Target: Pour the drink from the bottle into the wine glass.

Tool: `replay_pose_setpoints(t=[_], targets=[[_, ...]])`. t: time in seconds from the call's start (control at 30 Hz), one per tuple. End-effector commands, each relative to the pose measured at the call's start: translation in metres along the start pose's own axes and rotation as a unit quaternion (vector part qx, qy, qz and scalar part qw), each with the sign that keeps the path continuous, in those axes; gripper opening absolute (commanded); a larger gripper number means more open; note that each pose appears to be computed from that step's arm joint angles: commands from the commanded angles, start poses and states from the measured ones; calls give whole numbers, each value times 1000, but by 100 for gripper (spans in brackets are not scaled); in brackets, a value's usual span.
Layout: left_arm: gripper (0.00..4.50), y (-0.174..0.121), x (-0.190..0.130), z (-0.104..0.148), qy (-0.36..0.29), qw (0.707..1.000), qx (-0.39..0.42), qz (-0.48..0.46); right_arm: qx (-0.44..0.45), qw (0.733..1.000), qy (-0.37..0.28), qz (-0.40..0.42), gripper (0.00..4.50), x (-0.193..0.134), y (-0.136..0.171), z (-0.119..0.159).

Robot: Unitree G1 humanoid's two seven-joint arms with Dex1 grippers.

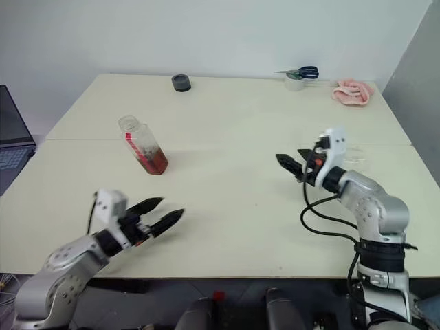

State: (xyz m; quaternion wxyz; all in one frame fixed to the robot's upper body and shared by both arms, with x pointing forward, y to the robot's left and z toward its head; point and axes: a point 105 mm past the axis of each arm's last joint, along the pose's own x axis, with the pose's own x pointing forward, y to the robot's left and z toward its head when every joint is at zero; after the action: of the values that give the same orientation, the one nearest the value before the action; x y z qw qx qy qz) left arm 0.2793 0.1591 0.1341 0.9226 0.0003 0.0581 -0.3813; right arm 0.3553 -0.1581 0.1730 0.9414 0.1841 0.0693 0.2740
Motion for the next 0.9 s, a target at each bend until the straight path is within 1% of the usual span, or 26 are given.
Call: replay_pose_setpoints(t=[0.03,0.13,0.23,0.3,0.5,0.67,0.9], targets=[[448,-14,14,13,-1,998,39,-42,50,997,-45,-37,450,-10,-3,9],[448,-21,27,24,-13,996,57,-68,115,987,-72,-82,450,-13,-15,2],[448,-22,35,31,-19,994,70,-84,196,966,-112,-123,450,-11,-31,0],[448,-20,36,31,-18,994,74,-85,236,954,-128,-136,450,-7,-37,-1],[448,-17,36,33,-19,993,85,-79,302,932,-144,-141,450,9,-46,-4],[448,-14,33,33,-19,994,89,-66,359,910,-151,-144,450,25,-57,-12],[448,-10,27,32,-16,994,93,-51,408,882,-180,-153,450,37,-74,-12]])
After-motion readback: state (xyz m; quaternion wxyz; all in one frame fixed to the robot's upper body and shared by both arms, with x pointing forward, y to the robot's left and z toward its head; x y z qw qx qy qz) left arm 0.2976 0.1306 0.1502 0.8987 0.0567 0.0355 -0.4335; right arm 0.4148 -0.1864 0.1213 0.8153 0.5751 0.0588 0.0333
